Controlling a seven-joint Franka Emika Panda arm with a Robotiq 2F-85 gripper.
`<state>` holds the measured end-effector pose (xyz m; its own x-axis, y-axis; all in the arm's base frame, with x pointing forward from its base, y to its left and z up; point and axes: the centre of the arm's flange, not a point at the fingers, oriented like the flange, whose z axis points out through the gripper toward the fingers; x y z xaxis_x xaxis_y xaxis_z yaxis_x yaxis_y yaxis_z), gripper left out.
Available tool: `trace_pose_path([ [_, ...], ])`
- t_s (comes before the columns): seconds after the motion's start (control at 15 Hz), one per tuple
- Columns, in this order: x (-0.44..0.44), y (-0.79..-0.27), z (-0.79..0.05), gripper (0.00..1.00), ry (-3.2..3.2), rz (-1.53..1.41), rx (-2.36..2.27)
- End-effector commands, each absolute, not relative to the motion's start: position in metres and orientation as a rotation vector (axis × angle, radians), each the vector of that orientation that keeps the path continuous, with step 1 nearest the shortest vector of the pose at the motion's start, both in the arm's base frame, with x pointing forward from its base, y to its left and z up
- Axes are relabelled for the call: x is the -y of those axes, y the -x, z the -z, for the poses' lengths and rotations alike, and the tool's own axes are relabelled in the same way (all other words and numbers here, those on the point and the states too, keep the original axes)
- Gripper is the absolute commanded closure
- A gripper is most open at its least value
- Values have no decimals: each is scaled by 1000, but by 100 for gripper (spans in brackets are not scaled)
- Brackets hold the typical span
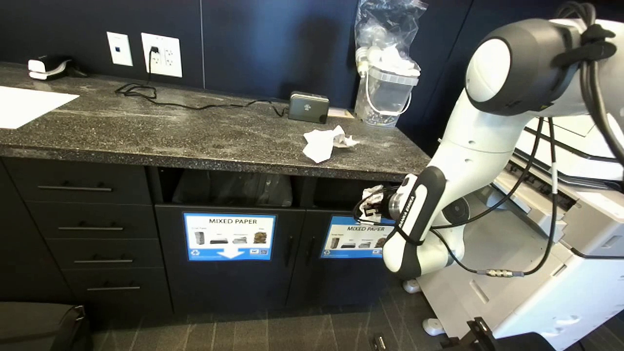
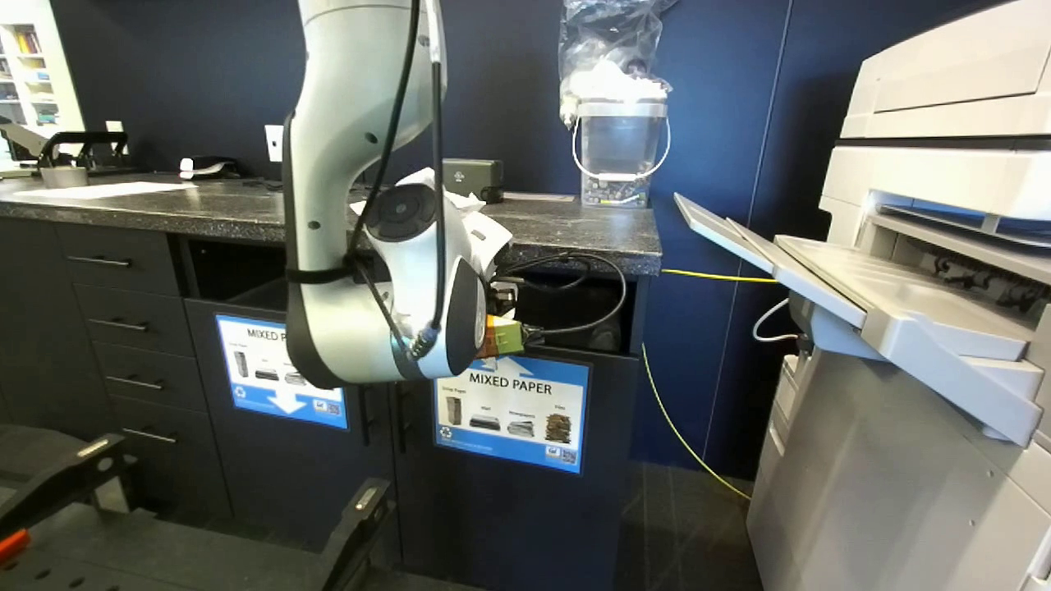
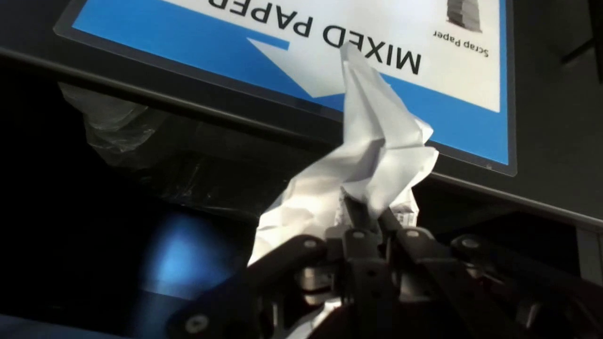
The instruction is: Throw two of the papers on the tabletop into the bin on the right
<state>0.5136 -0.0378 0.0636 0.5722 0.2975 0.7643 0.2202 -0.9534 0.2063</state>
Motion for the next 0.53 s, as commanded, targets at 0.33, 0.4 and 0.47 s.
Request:
trace_pose_path([
  [0.33, 45, -562, -4, 97, -2497, -1728, -355],
  [0.4, 46, -570, -4, 97, -2486, -1749, -339],
  [0.47, 49, -577, -4, 97, -2465, -1787, -325],
])
